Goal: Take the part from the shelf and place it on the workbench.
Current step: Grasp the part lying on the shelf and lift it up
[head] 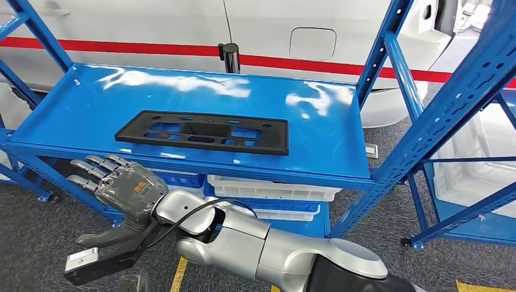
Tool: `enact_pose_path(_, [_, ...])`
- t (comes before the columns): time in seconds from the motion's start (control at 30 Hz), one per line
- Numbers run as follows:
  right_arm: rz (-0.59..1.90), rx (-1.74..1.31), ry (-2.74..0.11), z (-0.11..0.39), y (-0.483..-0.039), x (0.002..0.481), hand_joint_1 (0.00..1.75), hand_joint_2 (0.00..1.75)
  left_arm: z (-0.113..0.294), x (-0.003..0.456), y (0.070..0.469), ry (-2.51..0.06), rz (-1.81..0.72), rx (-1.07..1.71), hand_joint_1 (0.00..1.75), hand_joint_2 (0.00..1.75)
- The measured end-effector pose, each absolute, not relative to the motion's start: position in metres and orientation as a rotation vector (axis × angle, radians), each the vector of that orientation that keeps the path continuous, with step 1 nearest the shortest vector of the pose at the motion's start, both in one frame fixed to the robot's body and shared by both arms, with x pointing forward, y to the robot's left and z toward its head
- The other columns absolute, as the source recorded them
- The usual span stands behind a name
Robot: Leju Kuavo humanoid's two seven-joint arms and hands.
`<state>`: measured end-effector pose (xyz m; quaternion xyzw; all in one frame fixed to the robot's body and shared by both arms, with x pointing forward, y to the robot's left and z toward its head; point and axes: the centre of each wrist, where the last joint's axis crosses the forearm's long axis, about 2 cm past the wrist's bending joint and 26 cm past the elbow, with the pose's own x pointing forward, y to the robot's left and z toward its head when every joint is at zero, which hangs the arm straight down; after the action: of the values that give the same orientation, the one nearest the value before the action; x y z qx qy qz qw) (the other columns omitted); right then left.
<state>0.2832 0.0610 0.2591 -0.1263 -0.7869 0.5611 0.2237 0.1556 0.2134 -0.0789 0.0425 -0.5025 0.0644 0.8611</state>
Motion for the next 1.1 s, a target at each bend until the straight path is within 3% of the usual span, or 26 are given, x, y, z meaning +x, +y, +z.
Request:
enact_pose_path(0.2, [1.554, -0.319, -2.178, 0.259, 0.062, 0.283, 0.0, 0.0, -0.078, 0.157, 0.214, -1.059, 0.133, 0.087, 0.0, 0.0])
enact_pose_path(0.33, [1.544, -0.342, -2.183, 0.26, 0.06, 0.284, 0.0, 1.75, -0.078, 0.158, 0.213, -1.063, 0.126, 0.084, 0.0, 0.0])
enact_pose_path(0.83, [1.486, -0.988, -2.053, 0.247, 0.02, 0.349, 0.0, 1.75, -0.078, 0.156, 0.209, -1.066, 0.09, 0.054, 0.0, 0.0])
enact_pose_path(1.1, [1.458, -1.167, -1.949, 0.243, -0.015, 0.386, 0.0, 1.75, -0.079, 0.156, 0.211, -1.069, 0.07, 0.039, 0.0, 0.0])
